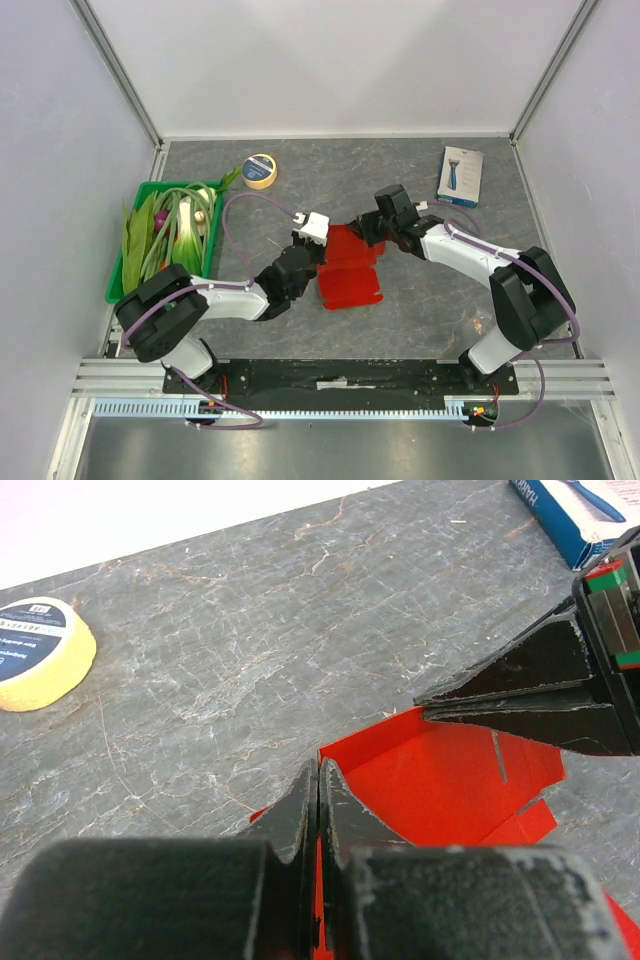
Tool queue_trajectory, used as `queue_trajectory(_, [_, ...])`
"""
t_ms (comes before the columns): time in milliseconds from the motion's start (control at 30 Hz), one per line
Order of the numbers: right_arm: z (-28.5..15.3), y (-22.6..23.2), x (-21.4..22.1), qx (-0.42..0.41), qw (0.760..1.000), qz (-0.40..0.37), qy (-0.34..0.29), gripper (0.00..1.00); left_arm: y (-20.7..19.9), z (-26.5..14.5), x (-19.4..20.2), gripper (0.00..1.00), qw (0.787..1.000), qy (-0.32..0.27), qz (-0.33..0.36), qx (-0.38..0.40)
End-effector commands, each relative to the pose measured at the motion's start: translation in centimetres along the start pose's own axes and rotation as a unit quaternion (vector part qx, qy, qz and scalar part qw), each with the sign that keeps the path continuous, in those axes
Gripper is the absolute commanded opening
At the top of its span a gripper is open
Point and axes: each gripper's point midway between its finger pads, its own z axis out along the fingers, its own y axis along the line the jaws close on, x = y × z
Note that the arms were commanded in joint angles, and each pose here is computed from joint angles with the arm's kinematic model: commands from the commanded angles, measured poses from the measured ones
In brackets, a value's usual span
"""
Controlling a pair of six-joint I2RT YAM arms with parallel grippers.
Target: Fold the paper box
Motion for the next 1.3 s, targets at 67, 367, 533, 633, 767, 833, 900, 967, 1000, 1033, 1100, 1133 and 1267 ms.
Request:
queue_trajectory(67, [-0.4, 1.0, 0.1, -0.028, 1.0, -0.008, -0.007, 0.0, 0.1, 0.6, -0.7, 0.08, 0.999, 0.008, -0.03, -0.028])
queue_trajectory(367, [-0.5, 0.7, 0.3, -0.091, 0.994, -0.063, 0.005, 0.0, -3.3, -3.4, -2.5, 0.58, 0.982, 0.092, -0.129, 0.107])
queue_trajectory(533, [-1.9, 1.8, 0.1, -0.147, 0.985, -0.093, -0.005, 0.0, -1.9, -4.5, -2.9, 0.57, 0.959, 0.15, -0.19, 0.151])
queue_trajectory(633, [-2.2, 2.0, 0.1, -0.159, 0.982, -0.101, -0.004, 0.0, -2.3, -3.8, -3.4, 0.55, 0.945, 0.171, -0.18, 0.215])
queue_trajectory(767, [-2.3, 1.8, 0.2, -0.153, 0.983, -0.102, -0.004, 0.0, -4.4, -2.2, -1.2, 0.54, 0.921, 0.238, -0.139, 0.275])
queue_trajectory(833, [-2.4, 1.9, 0.2, -0.151, 0.983, -0.102, -0.003, 0.0, -4.9, -1.3, -1.6, 0.52, 0.919, 0.236, -0.127, 0.29])
queue_trajectory(900, [-2.6, 2.0, 0.2, -0.151, 0.983, -0.103, -0.003, 0.0, -5.1, -0.7, -1.2, 0.52, 0.918, 0.241, -0.121, 0.291])
queue_trajectory(967, [-2.6, 2.1, 0.3, -0.151, 0.983, -0.102, -0.002, 0.0, -5.1, -0.2, -1.1, 0.52, 0.92, 0.238, -0.108, 0.291])
queue_trajectory(1000, [-2.6, 2.0, 0.4, -0.15, 0.984, -0.1, 0.001, 0.0, -4.9, 0.2, -0.6, 0.51, 0.922, 0.242, -0.103, 0.285])
queue_trajectory(1033, [-2.5, 2.1, 0.5, -0.151, 0.984, -0.098, 0.004, 0.0, -4.7, 0.2, -0.3, 0.48, 0.922, 0.25, -0.093, 0.281])
queue_trajectory(1100, [-2.5, 2.1, 0.7, -0.151, 0.984, -0.095, 0.01, 0.0, -4.4, 0.5, 0.0, 0.47, 0.925, 0.25, -0.087, 0.271])
queue_trajectory(1133, [-2.5, 2.0, 0.7, -0.152, 0.984, -0.096, 0.01, 0.0, -4.3, 0.6, 0.1, 0.46, 0.927, 0.248, -0.081, 0.27])
queue_trajectory(1267, [-2.6, 2.0, 0.6, -0.152, 0.984, -0.093, 0.008, 0.0, -3.7, 1.2, 0.3, 0.44, 0.934, 0.244, -0.068, 0.254])
